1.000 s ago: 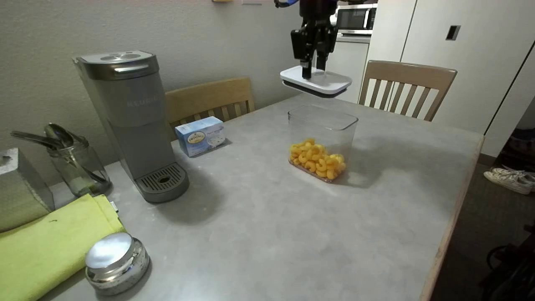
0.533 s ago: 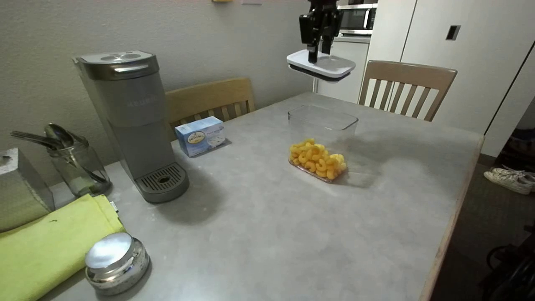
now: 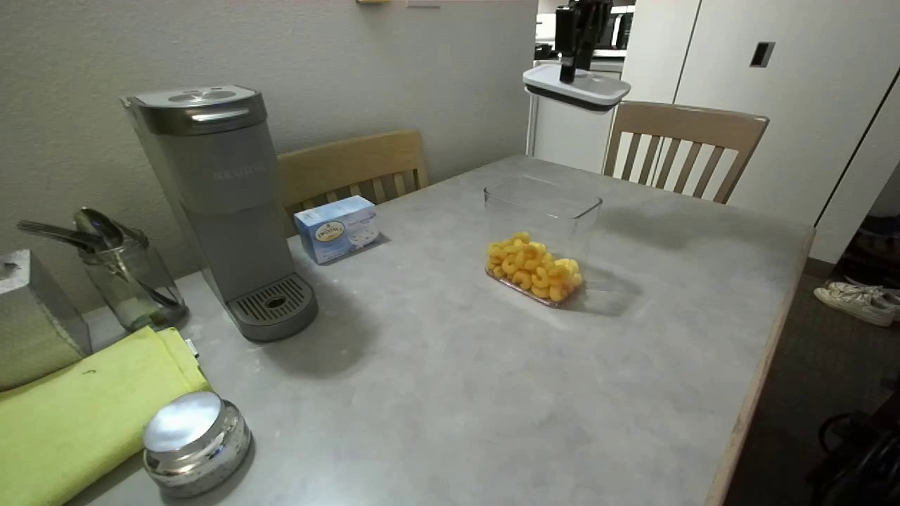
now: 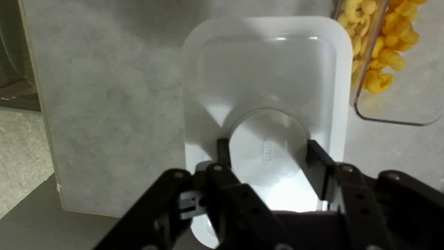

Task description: Press the button atop the lid then pick up the lid and put it on the table

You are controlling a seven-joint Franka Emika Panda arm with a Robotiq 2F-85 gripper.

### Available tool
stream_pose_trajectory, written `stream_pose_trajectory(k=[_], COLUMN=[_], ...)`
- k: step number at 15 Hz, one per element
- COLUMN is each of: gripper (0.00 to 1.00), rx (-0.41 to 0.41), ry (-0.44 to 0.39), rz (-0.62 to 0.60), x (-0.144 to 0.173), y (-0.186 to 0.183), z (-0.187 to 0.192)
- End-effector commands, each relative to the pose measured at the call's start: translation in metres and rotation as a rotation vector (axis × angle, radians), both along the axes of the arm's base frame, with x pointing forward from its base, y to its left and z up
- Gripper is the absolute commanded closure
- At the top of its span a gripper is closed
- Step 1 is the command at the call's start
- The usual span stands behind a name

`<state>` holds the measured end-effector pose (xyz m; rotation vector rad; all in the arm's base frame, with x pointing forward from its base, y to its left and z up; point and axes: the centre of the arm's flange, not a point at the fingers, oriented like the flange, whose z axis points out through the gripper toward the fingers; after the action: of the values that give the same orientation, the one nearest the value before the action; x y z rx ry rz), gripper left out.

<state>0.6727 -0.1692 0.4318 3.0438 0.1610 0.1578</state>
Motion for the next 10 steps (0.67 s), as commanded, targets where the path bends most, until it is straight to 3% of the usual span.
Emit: stream_pose_trajectory(k=[1,6,10], gripper=[0.71,0.71,0.71], rx=[0.044,0.083,0.064], ry=[-0.012,-0.043,-0.051], rz=[0.032,0.014,0.007], x=[-0.006,-0.016,-0.022], y=[-0.043,-0.069,-0.072], z=[-0.003,-0.028,-0.054])
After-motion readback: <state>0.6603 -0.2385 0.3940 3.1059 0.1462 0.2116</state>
